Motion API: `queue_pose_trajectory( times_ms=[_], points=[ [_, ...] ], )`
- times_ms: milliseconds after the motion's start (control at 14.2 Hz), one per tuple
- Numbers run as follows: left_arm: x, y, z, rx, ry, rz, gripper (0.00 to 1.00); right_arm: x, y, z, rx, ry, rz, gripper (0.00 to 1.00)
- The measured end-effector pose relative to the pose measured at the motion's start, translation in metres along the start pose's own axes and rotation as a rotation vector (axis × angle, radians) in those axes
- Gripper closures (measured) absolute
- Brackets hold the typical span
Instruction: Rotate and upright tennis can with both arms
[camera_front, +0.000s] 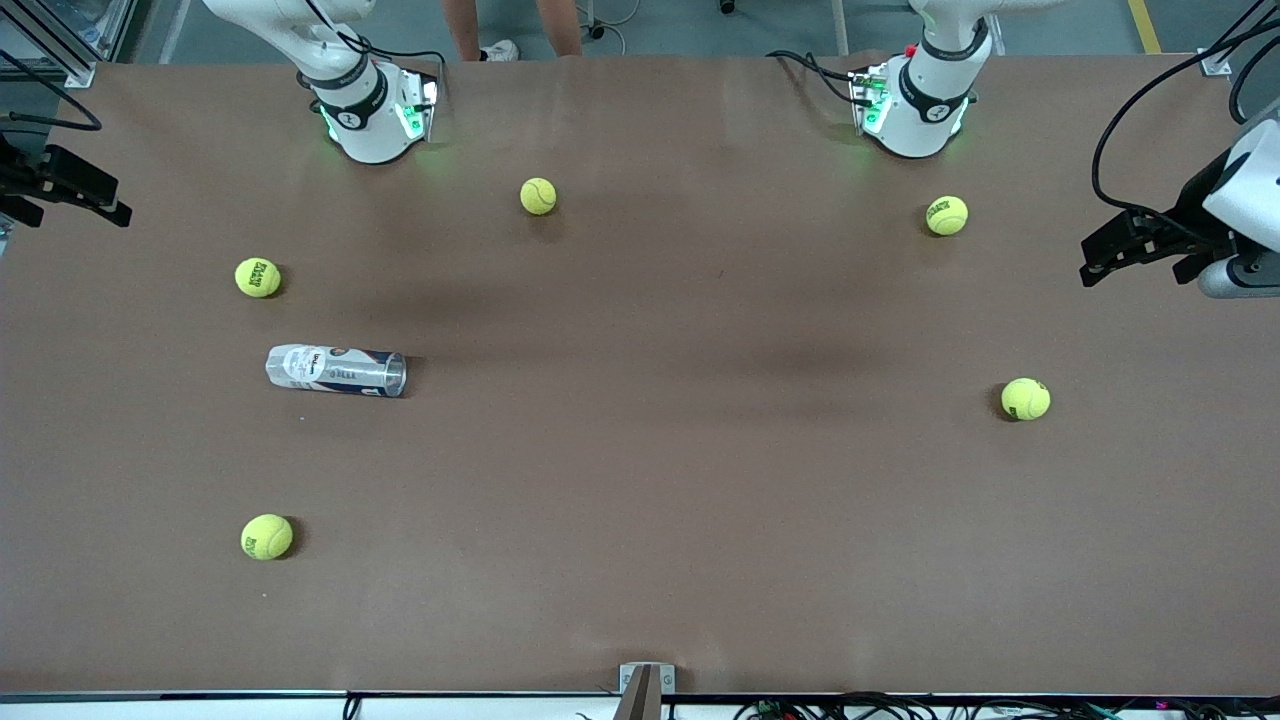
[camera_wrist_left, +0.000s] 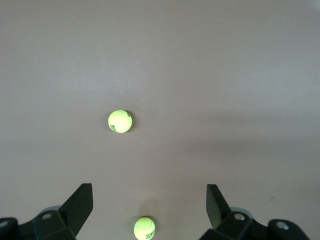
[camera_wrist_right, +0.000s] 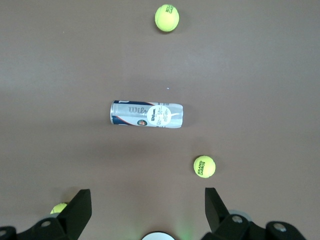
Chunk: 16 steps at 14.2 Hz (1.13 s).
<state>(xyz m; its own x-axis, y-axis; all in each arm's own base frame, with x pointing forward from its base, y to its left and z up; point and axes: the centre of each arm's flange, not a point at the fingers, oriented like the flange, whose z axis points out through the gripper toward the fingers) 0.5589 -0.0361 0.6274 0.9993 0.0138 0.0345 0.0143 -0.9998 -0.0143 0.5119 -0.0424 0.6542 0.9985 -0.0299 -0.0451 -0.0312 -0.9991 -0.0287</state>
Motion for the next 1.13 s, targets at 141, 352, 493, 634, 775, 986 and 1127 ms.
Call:
queue_pose_trajectory(
  times_ms=[141, 352, 493, 634, 775, 986, 1127],
  points=[
    [0.0, 0.0, -0.001, 0.0, 0.002, 0.0, 0.0, 0.007, 0.003, 0.01, 0.0, -0.016, 0.005, 0.0],
    [0.0, 0.0, -0.002, 0.0, 0.004, 0.0, 0.0, 0.037, 0.002, 0.044, -0.006, -0.055, 0.004, 0.0],
    [0.0, 0.0, -0.003, 0.0, 0.005, -0.002, 0.0, 0.058, 0.002, 0.067, -0.01, -0.08, 0.004, 0.0],
    [0.0, -0.001, -0.003, 0.0, 0.006, -0.003, 0.0, 0.068, 0.001, 0.081, -0.012, -0.097, 0.003, 0.0],
    [0.0, 0.0, -0.003, 0.0, 0.006, -0.002, 0.0, 0.072, 0.001, 0.086, -0.014, -0.102, 0.035, 0.0],
    [0.0, 0.003, -0.003, 0.0, 0.006, -0.01, 0.0, 0.073, -0.004, 0.091, -0.027, -0.106, 0.265, 0.0],
    [0.0, 0.003, -0.003, 0.0, 0.006, -0.01, 0.0, 0.073, -0.008, 0.099, -0.041, -0.118, 0.471, 0.0]
  ],
)
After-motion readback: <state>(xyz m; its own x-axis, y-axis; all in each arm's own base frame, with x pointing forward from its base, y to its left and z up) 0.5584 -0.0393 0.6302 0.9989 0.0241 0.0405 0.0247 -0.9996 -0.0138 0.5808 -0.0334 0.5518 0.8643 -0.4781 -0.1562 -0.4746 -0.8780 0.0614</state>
